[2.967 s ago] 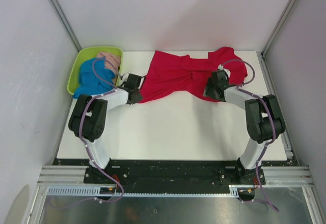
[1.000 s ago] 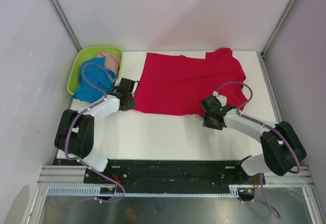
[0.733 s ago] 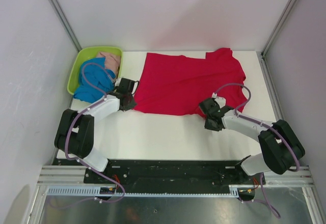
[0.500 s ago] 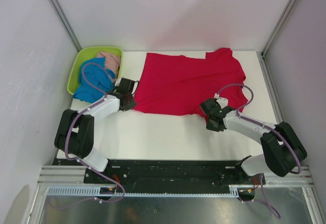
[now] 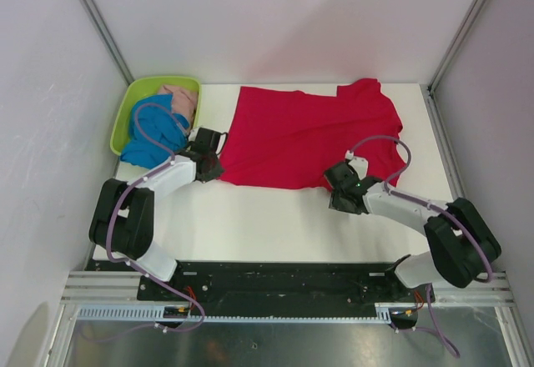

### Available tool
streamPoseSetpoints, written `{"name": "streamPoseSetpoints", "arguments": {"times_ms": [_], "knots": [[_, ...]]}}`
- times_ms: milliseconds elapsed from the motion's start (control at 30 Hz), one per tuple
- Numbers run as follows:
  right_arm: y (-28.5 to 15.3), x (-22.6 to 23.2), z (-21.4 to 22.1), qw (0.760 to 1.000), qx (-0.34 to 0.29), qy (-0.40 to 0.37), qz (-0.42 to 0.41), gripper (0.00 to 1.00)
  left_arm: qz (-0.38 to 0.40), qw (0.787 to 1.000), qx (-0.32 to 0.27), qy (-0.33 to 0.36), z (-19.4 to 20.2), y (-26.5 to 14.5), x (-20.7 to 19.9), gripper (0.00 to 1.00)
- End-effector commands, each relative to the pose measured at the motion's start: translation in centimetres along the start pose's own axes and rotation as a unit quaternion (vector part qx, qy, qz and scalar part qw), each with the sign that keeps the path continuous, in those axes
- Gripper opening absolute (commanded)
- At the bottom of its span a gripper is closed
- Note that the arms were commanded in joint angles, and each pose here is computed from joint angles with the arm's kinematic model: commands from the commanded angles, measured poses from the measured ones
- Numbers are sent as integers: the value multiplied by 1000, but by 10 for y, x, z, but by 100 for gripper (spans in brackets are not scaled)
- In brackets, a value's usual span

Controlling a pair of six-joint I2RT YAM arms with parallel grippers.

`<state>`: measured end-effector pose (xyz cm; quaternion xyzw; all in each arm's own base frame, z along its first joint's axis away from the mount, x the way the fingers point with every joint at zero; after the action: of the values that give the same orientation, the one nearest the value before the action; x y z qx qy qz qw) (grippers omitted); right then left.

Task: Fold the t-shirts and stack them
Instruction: Grap the side of the flattened tshirt closest away from the robot with both arms

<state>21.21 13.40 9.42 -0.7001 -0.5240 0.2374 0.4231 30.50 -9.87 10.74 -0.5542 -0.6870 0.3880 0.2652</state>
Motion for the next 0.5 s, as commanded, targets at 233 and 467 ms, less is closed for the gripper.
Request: {"name": "streamPoseSetpoints", "arguments": {"times_ms": [233, 467], "knots": [[24, 7, -1, 1000, -21, -13, 18, 49, 9, 1000, -12, -7, -7, -6, -2, 0], [21, -4, 4, 999, -8, -15, 45, 12, 6, 1000, -10, -6, -6, -5, -1, 0]]}}
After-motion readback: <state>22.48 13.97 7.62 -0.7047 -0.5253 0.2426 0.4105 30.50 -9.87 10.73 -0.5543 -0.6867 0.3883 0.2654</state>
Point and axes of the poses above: each gripper's point midway between its finger pads, its own y axis out along the fingers, its own x axis along the line the jaws close on, z = x × y, the point moved 7 cm from there along -y, back along the fingers, and after that the axes turned 8 degrees about y, right-handed, at the moved point
